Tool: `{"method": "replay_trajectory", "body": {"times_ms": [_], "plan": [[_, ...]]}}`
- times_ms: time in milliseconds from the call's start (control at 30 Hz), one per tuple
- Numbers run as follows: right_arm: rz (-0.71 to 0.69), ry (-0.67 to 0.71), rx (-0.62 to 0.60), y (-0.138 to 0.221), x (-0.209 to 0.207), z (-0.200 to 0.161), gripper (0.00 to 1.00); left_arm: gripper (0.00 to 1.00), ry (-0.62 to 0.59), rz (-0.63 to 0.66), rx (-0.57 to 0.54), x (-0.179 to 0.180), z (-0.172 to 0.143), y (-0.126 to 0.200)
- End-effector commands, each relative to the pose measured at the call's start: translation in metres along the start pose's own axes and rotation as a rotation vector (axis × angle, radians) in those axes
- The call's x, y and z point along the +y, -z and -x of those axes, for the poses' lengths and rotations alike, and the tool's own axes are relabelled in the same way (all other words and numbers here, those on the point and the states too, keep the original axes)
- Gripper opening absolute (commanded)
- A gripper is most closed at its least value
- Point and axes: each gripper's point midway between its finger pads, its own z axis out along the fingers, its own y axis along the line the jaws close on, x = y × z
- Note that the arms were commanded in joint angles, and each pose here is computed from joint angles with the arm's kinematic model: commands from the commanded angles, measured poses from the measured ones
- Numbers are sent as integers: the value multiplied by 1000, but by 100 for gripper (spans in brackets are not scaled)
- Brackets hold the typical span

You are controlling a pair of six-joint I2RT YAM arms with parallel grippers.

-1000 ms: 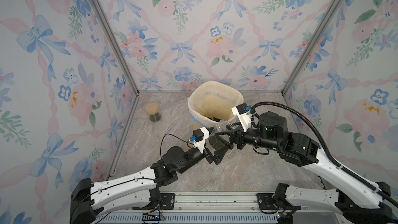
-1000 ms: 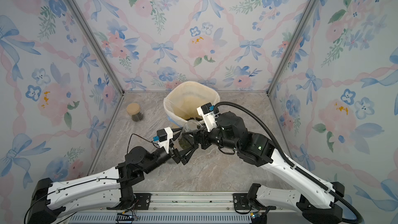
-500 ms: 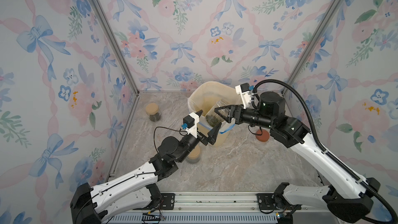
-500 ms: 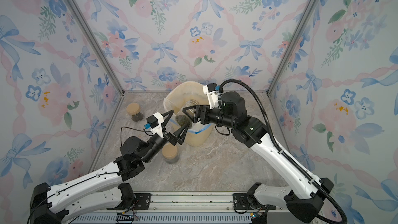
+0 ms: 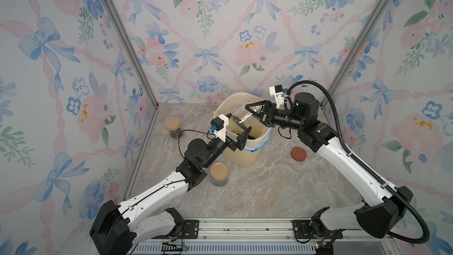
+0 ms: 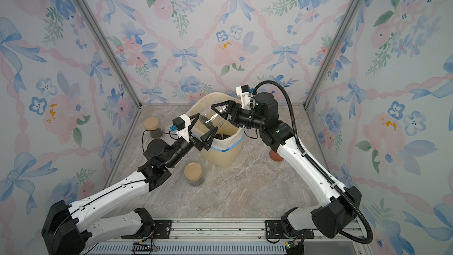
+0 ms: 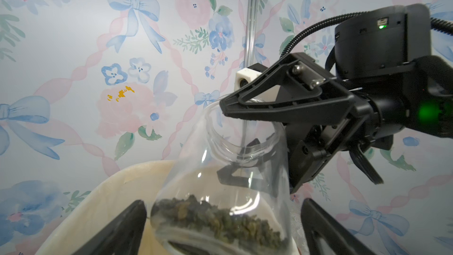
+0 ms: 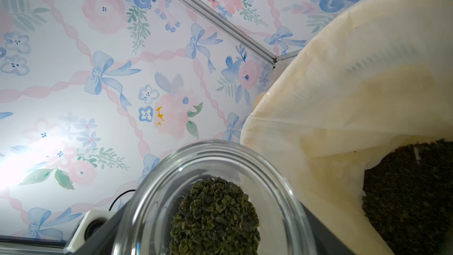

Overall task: Empty moldy tea leaves from jars
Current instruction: Pour the moldy tea leaves from the jar into the trash bin.

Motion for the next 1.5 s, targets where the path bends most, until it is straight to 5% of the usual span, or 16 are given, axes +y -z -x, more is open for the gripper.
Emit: {"method": "replay_trajectory", "body": {"times_ms": [0, 967, 1333, 1467], "plan": [[154, 13, -19, 6, 41, 17, 65, 98, 6, -80, -62, -9, 22, -6], [167, -95, 95, -5, 22, 3, 64, 90, 17, -226, 8, -16, 1, -30], [143, -106, 114, -8, 15, 0, 65, 61, 22, -216, 5, -14, 4, -32], [102, -97, 113, -7, 9, -2, 81, 51, 38, -198, -7, -12, 11, -31]]}}
